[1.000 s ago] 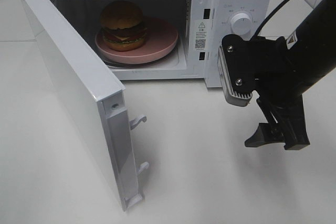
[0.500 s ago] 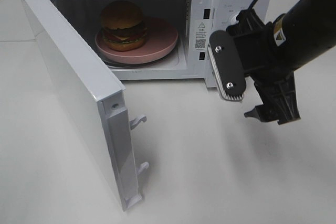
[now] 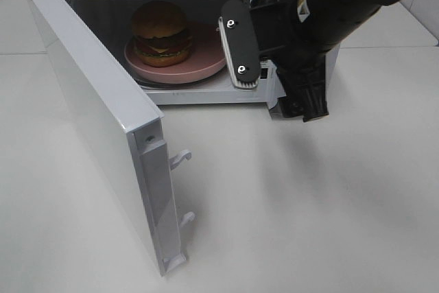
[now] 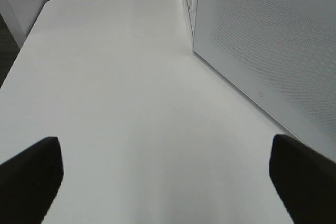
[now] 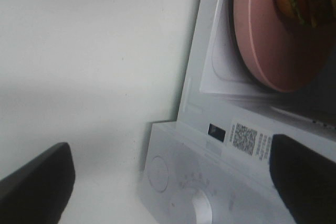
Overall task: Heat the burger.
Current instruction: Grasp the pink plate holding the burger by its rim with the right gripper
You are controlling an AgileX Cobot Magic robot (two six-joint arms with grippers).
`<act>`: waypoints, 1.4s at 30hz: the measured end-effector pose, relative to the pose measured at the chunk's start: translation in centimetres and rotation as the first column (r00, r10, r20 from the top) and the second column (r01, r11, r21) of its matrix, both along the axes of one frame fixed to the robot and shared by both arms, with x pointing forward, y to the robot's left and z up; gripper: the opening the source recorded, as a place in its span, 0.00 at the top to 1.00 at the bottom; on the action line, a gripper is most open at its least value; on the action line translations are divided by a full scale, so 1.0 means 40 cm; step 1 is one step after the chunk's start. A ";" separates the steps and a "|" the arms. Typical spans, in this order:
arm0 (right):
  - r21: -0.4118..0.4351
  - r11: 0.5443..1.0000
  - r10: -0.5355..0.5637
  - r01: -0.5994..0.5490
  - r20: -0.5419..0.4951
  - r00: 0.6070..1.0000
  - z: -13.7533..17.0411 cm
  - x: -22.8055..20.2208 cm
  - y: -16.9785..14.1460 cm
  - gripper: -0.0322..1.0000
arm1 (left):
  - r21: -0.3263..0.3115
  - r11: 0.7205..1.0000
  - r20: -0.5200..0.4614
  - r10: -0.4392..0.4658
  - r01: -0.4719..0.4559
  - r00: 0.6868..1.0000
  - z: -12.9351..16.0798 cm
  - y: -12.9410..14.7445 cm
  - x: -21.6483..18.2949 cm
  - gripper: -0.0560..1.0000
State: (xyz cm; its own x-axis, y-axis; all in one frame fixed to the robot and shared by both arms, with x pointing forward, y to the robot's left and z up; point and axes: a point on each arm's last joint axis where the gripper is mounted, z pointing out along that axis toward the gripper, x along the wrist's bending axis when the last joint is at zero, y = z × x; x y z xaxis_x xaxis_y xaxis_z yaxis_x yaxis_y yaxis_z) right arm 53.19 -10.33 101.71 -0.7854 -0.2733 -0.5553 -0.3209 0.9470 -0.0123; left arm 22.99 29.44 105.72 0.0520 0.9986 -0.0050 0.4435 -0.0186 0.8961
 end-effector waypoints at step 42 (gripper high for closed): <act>0.066 0.997 0.032 -0.031 -0.022 0.999 -0.229 0.220 0.289 0.15 | 0.000 1.000 0.000 0.000 0.000 1.000 0.000 0.000 0.000 0.01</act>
State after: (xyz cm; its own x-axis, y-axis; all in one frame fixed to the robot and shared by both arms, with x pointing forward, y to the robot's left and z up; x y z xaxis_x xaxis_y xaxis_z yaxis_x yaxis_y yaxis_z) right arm 61.99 1.24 92.56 -0.7896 -0.2621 -0.5549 -0.3502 0.9349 0.0568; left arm 22.99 29.44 105.72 0.0520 0.9986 -0.0050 0.4435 -0.0186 0.8961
